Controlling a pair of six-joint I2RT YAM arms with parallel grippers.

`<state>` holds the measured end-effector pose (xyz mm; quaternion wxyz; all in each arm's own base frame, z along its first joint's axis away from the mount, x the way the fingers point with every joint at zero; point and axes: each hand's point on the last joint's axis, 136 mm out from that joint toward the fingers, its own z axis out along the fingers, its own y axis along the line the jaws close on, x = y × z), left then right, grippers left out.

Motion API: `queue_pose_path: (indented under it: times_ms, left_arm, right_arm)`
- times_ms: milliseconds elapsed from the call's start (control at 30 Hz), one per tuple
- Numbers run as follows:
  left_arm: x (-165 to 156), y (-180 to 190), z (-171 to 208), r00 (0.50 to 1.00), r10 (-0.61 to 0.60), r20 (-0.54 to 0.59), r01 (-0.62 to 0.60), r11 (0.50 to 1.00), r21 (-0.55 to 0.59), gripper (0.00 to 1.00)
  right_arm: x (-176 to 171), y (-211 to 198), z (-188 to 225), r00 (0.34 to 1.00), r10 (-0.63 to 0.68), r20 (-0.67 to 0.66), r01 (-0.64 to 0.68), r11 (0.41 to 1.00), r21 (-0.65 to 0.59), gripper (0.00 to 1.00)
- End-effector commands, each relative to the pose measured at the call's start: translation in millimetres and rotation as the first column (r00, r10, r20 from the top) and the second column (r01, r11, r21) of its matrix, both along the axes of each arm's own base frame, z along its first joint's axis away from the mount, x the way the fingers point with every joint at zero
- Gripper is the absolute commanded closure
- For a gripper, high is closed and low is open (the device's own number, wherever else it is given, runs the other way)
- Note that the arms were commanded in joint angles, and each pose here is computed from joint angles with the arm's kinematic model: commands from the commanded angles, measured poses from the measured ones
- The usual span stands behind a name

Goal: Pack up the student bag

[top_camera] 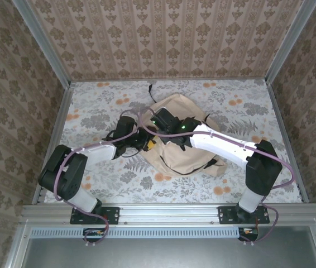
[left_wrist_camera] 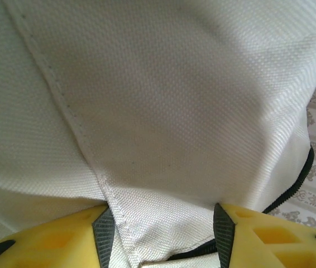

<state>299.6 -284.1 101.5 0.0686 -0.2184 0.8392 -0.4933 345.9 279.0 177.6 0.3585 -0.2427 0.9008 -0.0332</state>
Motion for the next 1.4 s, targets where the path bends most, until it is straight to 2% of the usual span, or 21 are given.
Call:
queue_pose_path:
  times_ms: [0, 233, 467, 800, 1067, 1167, 1267, 1367]
  left_arm:
    - [3.4, -8.7, 1.2, 1.0, 0.023, -0.016, -0.023, 0.999, -0.039, 0.5]
    - [15.7, -17.5, 9.1, 1.0, 0.029, 0.01, -0.029, 0.997, -0.077, 0.7]
    - [14.8, -14.8, 5.8, 1.0, 0.019, 0.016, -0.019, 0.999, -0.041, 0.99]
    - [-2.9, 7.0, -22.9, 0.999, 0.005, -0.034, -0.001, 0.992, 0.126, 1.0]
    - [-12.0, 16.3, -35.6, 0.998, -0.003, -0.07, 0.015, 0.985, 0.17, 1.0]
    - [-13.3, 18.6, -33.4, 0.998, -0.013, -0.063, 0.024, 0.982, 0.187, 1.0]
    - [-14.2, 20.4, -27.2, 0.999, -0.029, -0.039, 0.036, 0.979, 0.198, 1.0]
    - [-11.5, 15.6, -6.8, 0.995, -0.088, 0.053, 0.076, 0.979, 0.19, 0.99]
  right_arm:
    - [0.5, 0.3, 24.1, 0.999, -0.017, 0.036, 0.014, 0.995, 0.096, 1.0]
    - [-4.7, -3.3, 20.3, 1.0, -0.017, 0.012, 0.016, 0.994, 0.112, 1.0]
    - [-0.1, -15.1, 19.7, 0.998, -0.062, 0.023, 0.059, 0.993, 0.099, 1.0]
    - [21.5, -48.5, 30.9, 0.975, -0.208, 0.071, 0.202, 0.975, 0.091, 1.0]
    - [44.5, -81.7, 28.4, 0.94, -0.339, 0.048, 0.33, 0.935, 0.13, 1.0]
    - [49.2, -76.6, 29.1, 0.949, -0.314, 0.033, 0.307, 0.941, 0.146, 1.0]
    - [44.6, -49.2, 31.1, 0.983, -0.183, -0.016, 0.182, 0.962, 0.205, 1.0]
    - [30.8, -17.8, 31.1, 0.996, -0.024, -0.083, 0.048, 0.951, 0.305, 1.0]
